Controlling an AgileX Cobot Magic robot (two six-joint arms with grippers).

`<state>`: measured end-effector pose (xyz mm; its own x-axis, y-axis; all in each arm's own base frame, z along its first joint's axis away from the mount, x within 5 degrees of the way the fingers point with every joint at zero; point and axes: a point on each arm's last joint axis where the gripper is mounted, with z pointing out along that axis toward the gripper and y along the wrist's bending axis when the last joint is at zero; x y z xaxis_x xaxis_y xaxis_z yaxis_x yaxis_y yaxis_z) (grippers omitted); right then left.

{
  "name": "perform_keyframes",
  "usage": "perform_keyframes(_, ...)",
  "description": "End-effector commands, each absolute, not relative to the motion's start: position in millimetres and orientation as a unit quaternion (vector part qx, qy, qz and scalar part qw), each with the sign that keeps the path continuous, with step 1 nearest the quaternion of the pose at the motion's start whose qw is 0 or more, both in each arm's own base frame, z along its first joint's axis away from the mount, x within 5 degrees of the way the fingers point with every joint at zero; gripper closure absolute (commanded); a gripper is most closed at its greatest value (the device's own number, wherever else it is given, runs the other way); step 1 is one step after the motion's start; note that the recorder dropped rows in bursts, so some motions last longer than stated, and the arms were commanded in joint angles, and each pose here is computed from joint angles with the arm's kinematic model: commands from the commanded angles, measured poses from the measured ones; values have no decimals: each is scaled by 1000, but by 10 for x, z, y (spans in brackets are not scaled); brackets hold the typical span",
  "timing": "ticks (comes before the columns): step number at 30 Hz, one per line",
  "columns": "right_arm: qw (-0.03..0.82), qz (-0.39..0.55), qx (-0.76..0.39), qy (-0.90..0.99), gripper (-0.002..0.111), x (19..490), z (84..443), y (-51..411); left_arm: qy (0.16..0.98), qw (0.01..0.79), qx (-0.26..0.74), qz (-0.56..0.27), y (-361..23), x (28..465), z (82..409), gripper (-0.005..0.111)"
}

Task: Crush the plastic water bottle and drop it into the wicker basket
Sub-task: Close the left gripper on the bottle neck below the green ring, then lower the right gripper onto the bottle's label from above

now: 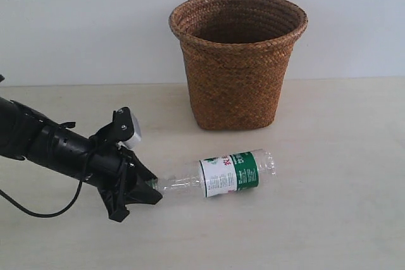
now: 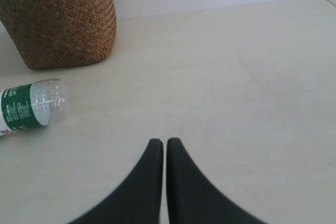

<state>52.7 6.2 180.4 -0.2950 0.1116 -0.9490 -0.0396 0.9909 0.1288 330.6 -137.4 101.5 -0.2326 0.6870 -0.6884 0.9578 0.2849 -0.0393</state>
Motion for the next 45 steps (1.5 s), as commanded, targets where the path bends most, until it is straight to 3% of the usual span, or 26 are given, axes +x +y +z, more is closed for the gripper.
perform_keyframes(1, 596, 62, 19, 801, 108, 525, 1795, 62, 744, 289, 555, -232, -1391, 3313, 1031, 92)
perform_keyframes(4, 596, 62, 19, 801, 108, 525, 1795, 62, 744, 289, 555, -232, -1391, 3313, 1031, 103)
perform_keyframes(12, 595, 62, 20, 801, 108, 525, 1795, 62, 714, 256, 619, -204, -1338, 3258, 976, 103)
perform_keyframes(26, 600, 61, 19, 797, 108, 528, 1805, 60, 716, 273, 611, -200, -1344, 3276, 1078, 103)
perform_keyframes(32, 670, 55, 24, 740, 108, 559, 1965, 37, 718, 308, 589, -205, -1371, 3293, 1284, 103)
perform_keyframes(38, 771, 51, 39, 634, 108, 548, 2230, -3, 715, 301, 597, -206, -1369, 3282, 1263, 103)
perform_keyframes(42, 823, 161, 125, 530, 108, 486, 2423, -39, 704, 289, 615, -206, -1362, 3256, 1237, 103)
perform_keyframes(45, 804, 289, 201, 479, 108, 462, 2473, -50, 694, 280, 629, -210, -1361, 3230, 1230, 103)
